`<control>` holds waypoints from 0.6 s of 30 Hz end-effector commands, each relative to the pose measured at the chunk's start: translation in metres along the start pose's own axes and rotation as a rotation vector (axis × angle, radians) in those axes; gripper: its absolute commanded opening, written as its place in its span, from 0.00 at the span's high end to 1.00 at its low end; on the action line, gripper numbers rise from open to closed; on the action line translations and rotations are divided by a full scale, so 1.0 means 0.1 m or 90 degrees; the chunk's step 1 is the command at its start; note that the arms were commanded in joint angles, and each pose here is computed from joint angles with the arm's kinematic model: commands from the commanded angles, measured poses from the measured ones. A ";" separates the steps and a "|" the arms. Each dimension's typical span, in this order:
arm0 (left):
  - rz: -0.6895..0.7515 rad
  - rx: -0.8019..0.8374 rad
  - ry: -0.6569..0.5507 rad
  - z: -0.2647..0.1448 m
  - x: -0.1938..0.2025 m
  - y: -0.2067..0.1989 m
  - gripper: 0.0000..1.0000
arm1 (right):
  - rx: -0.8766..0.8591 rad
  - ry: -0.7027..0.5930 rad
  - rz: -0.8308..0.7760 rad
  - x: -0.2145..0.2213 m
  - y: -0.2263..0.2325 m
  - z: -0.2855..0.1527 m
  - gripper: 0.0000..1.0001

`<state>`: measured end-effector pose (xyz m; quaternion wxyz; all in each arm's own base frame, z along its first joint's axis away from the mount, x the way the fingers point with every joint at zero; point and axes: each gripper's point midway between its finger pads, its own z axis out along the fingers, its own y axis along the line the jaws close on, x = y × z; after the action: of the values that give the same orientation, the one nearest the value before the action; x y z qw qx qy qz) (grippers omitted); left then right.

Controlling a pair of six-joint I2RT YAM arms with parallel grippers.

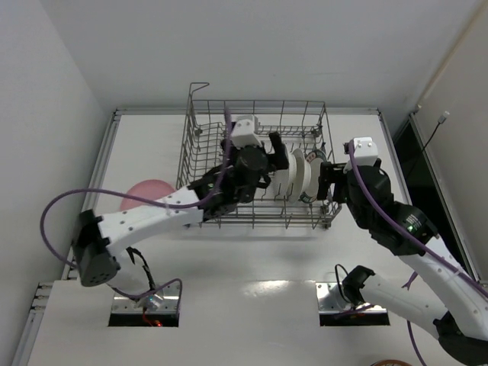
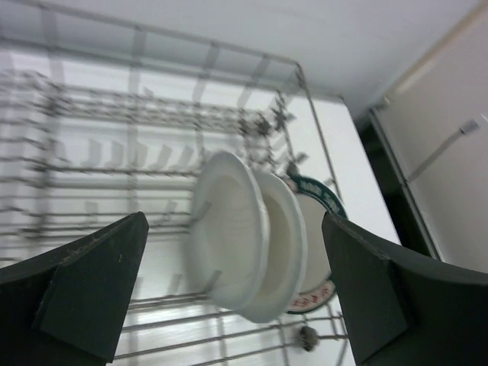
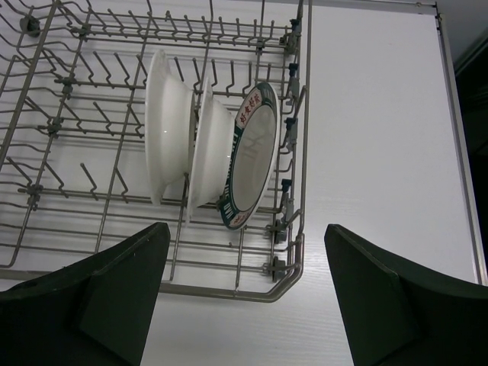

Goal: Load the plates into the dish rack

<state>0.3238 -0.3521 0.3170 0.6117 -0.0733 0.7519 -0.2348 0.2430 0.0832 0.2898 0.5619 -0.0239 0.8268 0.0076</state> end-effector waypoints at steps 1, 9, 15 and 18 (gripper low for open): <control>0.065 -0.129 -0.090 -0.47 -0.87 0.53 0.02 | -0.002 -0.019 0.012 -0.08 -0.04 -0.06 0.19; 0.056 -0.387 -0.120 -0.98 -1.44 2.26 0.00 | -0.017 -0.021 0.016 -0.08 0.03 -0.02 0.19; 0.041 -0.504 0.011 -0.71 -1.04 3.20 0.00 | -0.017 -0.021 0.016 -0.08 0.03 -0.02 0.19; 0.032 -0.526 0.118 -0.47 -0.67 3.67 0.00 | -0.017 -0.022 0.010 -0.08 0.01 -0.05 0.19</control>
<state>0.3498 0.0046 0.2864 0.5537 -0.2981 0.7701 0.1077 0.2393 0.0835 0.2915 0.5630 -0.0271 0.8258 0.0167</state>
